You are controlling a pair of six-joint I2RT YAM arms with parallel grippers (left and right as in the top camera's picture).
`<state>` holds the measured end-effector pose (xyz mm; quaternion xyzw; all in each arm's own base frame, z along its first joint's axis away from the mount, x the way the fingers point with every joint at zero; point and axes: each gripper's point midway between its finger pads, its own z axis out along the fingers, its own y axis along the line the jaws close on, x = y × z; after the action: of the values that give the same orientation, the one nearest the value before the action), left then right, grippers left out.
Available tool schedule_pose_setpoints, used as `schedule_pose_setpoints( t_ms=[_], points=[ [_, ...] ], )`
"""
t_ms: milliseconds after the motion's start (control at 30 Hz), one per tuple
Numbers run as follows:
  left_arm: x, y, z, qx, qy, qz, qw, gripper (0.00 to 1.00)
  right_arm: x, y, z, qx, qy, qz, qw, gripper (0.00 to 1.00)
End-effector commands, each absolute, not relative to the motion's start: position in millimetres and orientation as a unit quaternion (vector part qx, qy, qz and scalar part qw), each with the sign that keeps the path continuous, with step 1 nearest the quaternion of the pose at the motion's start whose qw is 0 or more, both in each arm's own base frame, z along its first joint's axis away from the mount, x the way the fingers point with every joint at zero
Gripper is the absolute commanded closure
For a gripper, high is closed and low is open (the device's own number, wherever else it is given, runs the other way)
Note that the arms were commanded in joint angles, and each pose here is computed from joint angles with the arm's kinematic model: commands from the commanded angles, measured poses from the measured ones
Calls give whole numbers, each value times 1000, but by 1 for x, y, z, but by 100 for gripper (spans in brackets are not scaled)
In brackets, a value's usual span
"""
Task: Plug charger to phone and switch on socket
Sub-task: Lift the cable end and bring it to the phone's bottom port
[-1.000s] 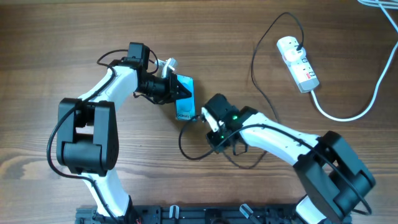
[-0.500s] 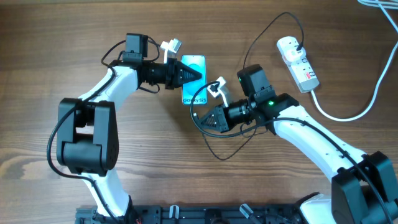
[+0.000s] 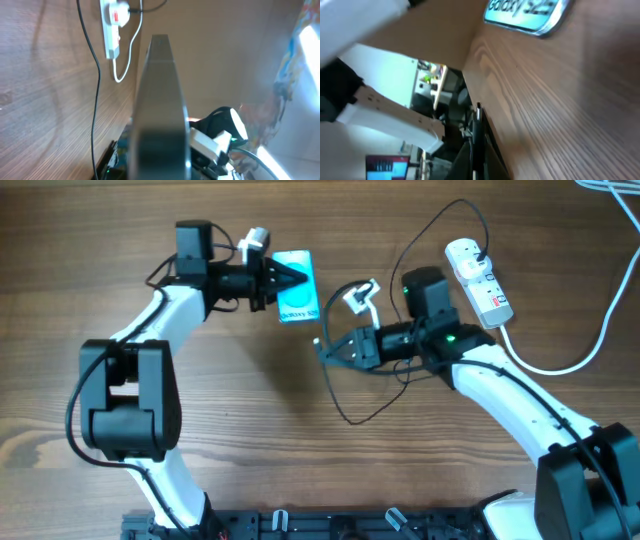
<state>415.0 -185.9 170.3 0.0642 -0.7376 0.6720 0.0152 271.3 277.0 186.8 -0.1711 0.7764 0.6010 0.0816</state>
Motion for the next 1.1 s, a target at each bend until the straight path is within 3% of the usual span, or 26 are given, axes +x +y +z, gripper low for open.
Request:
schedule_pose_setpoints(
  t_ms=[0,1067],
  points=[
    [415,-181,182,75,-725,684,39,96,276,277,201,-154,771,613,77,96],
    [412,-215,206,17,-719,694,36,96,301,291,204,-120,783,598,123,96]
  ],
)
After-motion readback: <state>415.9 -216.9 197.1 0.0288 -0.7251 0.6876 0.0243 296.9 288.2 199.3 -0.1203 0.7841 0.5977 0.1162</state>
